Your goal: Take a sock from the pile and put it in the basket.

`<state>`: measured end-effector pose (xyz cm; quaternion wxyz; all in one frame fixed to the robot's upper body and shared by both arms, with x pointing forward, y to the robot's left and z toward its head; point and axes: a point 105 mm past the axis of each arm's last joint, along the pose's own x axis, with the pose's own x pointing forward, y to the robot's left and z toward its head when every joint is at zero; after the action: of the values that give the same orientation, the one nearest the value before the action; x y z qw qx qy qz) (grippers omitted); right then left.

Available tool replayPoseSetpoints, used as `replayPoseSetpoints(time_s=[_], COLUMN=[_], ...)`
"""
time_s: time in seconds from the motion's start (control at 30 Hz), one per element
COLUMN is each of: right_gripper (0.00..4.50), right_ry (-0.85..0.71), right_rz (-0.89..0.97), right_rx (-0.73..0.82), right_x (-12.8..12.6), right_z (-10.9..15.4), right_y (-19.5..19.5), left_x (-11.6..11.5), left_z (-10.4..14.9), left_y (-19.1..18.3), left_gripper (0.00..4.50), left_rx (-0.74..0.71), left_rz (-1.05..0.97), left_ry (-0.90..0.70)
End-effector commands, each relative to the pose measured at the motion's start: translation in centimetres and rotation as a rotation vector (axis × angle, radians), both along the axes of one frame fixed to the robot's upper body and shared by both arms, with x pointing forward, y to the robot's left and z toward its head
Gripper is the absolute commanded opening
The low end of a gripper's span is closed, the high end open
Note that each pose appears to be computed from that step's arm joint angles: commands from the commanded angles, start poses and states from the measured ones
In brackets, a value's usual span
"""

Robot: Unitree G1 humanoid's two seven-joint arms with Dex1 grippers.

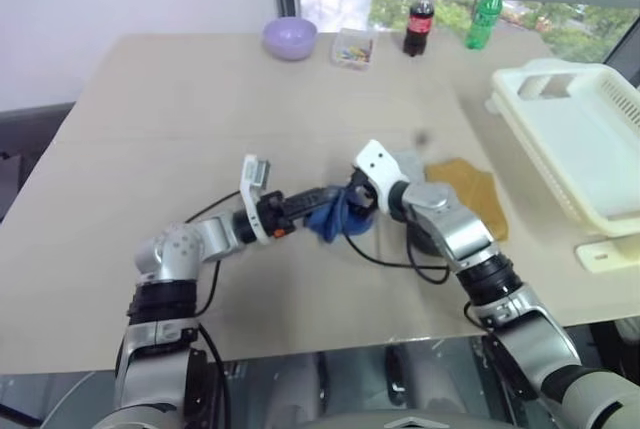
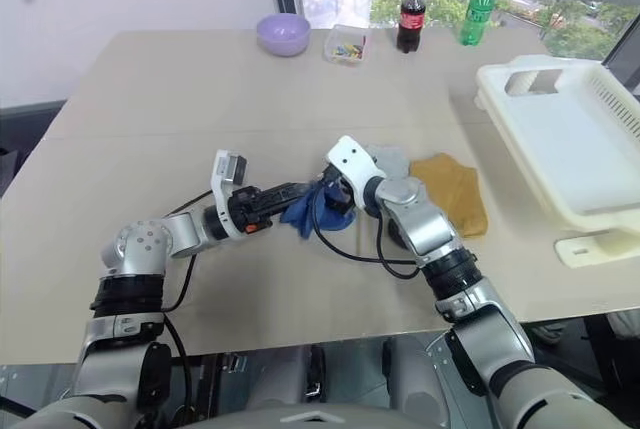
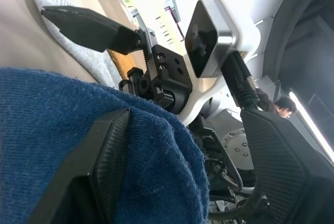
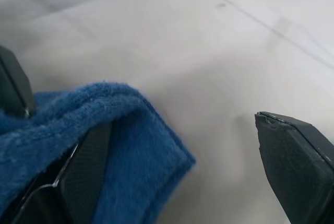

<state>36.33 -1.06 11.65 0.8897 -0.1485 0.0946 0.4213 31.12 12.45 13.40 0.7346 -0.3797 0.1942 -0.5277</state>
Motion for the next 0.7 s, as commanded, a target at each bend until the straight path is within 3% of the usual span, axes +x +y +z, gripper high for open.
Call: replayPoseSetpoints(time_s=[0.03,0.43,0.53,0.7], right_gripper=[4.46,4.46,4.46,4.46], right_ry=[-0.043,0.037,0.104,0.183], right_rz=[-0.004,-0.073,-0.081,-0.005], right_rx=[0.061,0.107,0.203,0.302], right_x=[-0.5,-3.7,-5.1,-6.6], right_z=[2.7,4.7,5.5,5.9], right_y=[-1.4,-6.7,-8.3,-6.7], left_x=[0.4,1.3,1.2,2.2], left_z=[1.0,0.9,0.0,-0.6], left_y=[-0.3,-0.9,-1.6,-1.5], left_gripper=[3.58,3.58,3.58,3.58], left_rx=[-0.008,-0.014,-0.001,0.007], left_rz=[-0.006,0.004,-0.015,0.026], left_ry=[-0.045,-0.053,-0.042,-0.037])
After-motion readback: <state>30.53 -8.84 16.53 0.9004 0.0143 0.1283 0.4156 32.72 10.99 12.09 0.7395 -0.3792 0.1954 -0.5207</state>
